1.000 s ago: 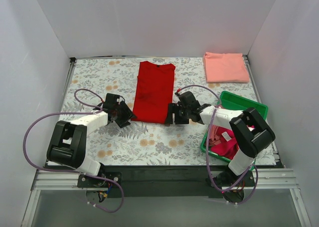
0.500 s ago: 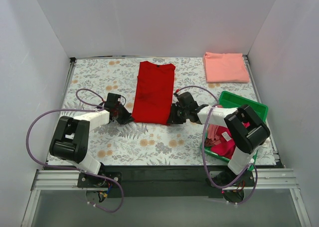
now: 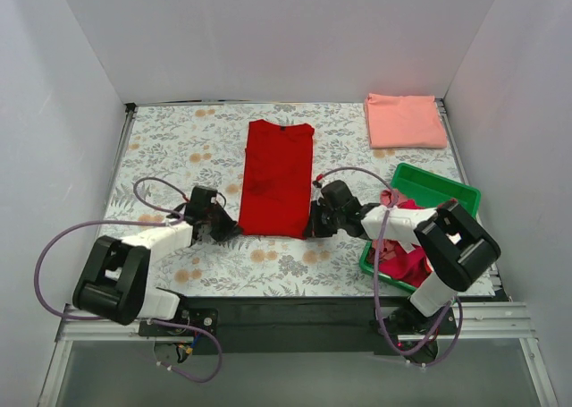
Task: Fold and stack the t-shirts
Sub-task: Fold the tshirt
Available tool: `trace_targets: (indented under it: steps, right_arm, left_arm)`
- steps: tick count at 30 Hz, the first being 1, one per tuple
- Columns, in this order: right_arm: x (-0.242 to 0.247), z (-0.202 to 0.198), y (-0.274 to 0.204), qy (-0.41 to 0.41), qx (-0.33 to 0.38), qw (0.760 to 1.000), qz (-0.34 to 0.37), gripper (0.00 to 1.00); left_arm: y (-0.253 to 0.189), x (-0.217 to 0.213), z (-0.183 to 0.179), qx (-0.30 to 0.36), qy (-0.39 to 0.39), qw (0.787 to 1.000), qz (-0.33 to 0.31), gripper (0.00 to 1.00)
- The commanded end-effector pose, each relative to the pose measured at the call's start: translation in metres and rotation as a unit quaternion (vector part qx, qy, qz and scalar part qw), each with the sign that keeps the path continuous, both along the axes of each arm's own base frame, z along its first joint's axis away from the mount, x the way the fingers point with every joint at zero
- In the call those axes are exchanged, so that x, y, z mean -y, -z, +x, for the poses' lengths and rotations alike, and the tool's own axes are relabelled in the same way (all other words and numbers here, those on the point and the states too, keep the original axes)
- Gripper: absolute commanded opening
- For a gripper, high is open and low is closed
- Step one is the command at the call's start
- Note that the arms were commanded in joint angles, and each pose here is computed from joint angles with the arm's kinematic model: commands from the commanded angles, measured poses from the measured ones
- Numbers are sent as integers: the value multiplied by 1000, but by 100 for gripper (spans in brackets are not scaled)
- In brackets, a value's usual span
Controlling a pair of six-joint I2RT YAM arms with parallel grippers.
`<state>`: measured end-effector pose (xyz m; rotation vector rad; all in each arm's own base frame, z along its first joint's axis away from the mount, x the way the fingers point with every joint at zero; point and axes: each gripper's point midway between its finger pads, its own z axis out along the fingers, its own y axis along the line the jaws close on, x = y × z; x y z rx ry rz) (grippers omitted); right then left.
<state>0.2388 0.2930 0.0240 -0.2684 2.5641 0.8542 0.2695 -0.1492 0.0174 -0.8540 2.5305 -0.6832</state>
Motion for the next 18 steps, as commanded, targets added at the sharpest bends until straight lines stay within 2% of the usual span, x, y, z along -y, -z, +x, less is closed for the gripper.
trace_targets:
  steps: [1,8,12,14,18]
  right_arm:
    - [8,-34,-2,-23,3,1000,-6,1]
    - [43,-99,10,-26,-16,998,-52,1]
    - [48,-128,8,-36,-18,997,-63,1]
    - [47,-135,6,-36,-24,997,-59,1]
    - [42,-133,-7,-38,7,998,-58,1]
  left_arm:
    - [27,-6,-68,-79,11,996,30,0]
    - [12,-1,-114,-59,19,998,9,0]
    - [-6,2,-126,-36,28,999,-19,0]
    - [-16,2,-128,-15,29,999,-32,0]
    - [-31,8,-124,11,36,998,-51,0]
